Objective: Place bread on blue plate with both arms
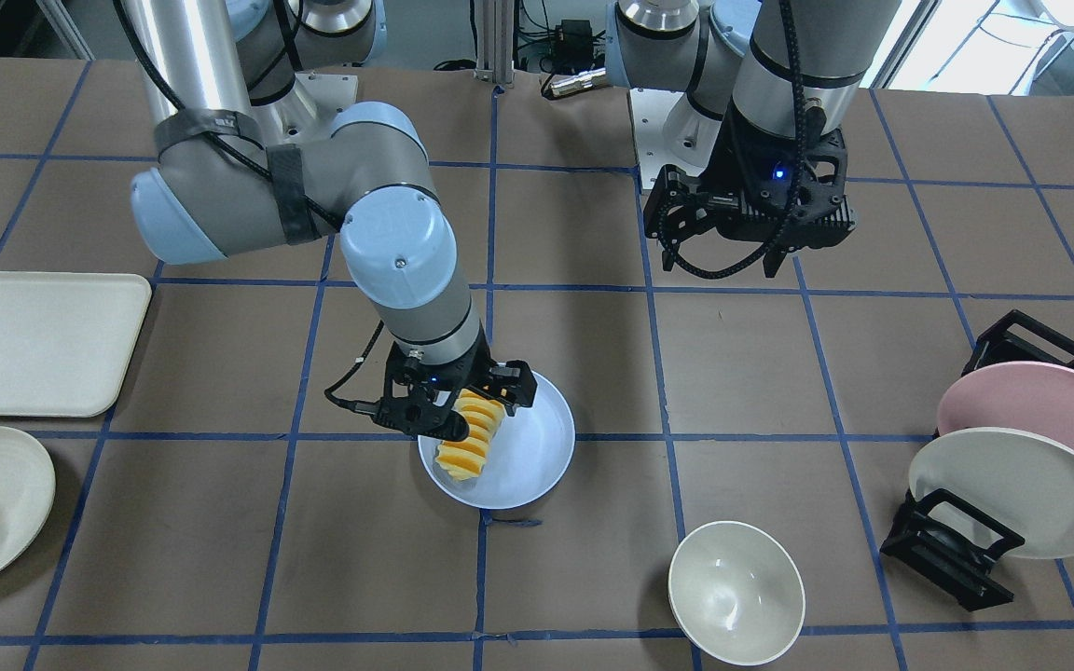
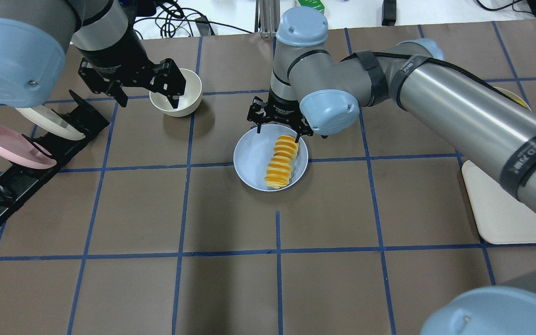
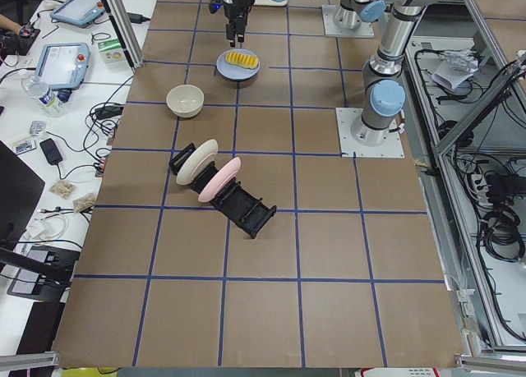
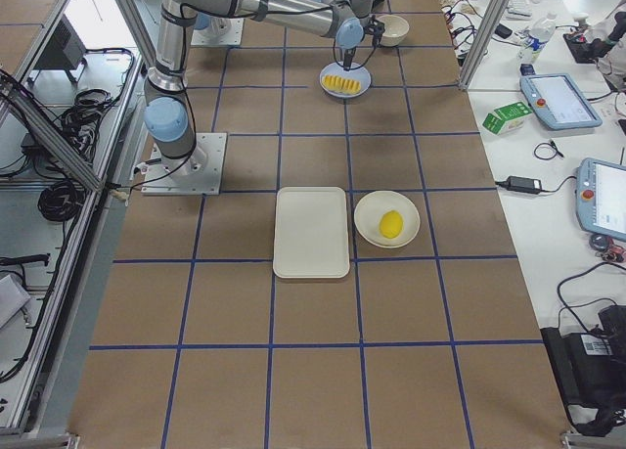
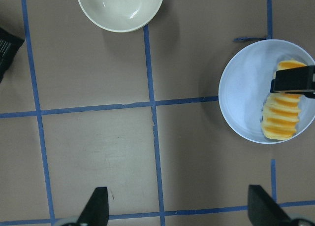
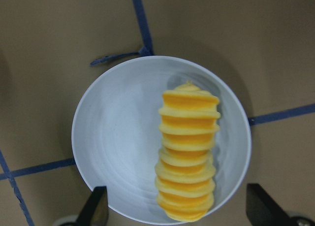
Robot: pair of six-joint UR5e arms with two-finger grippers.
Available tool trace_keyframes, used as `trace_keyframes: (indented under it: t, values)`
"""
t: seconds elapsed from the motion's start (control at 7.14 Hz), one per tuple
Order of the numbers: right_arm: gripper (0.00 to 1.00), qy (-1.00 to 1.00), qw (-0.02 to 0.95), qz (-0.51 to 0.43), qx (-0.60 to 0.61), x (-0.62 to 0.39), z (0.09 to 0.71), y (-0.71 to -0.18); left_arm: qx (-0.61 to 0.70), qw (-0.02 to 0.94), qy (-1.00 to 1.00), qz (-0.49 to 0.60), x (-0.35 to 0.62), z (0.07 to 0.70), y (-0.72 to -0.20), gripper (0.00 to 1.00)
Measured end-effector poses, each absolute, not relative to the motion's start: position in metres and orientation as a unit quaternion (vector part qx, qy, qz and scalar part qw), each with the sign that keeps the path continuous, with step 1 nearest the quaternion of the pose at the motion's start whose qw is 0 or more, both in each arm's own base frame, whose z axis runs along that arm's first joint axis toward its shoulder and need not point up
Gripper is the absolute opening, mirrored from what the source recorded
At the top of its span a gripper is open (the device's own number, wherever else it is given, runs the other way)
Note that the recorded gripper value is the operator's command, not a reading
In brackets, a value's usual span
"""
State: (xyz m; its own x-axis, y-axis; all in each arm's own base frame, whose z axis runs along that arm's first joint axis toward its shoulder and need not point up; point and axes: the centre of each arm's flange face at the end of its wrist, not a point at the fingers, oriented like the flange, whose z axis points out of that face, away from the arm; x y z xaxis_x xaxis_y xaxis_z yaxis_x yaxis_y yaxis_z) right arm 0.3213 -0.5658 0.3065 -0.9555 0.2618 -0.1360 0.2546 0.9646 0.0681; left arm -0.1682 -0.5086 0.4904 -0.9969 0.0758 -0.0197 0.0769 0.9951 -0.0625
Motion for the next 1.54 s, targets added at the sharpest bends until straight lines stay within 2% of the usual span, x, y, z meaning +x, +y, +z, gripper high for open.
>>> trace_keyframes:
  t: [0.42, 0.84, 1.12, 1.54]
  values:
    - [1.0, 0.988, 0.064, 0.03, 0.134, 0.201, 0.398, -0.558, 0.039, 0.009, 0.999, -0.032, -0.169, 0.49, -0.508, 1.0]
    - [1.0, 0.995, 0.014, 0.037, 0.091, 0.12, 0.469, -0.508, 0.038, 0.01, 0.999, -0.031, -0.168, 0.489, -0.509, 1.0]
    - [1.0, 0.994, -0.026, 0.051, 0.092, 0.092, 0.483, -0.489, 0.039, 0.009, 0.999, -0.032, -0.168, 0.489, -0.51, 1.0]
    - [1.0, 0.994, -0.011, 0.041, 0.097, 0.096, 0.498, -0.479, 0.039, 0.009, 0.999, -0.034, -0.168, 0.49, -0.509, 1.0]
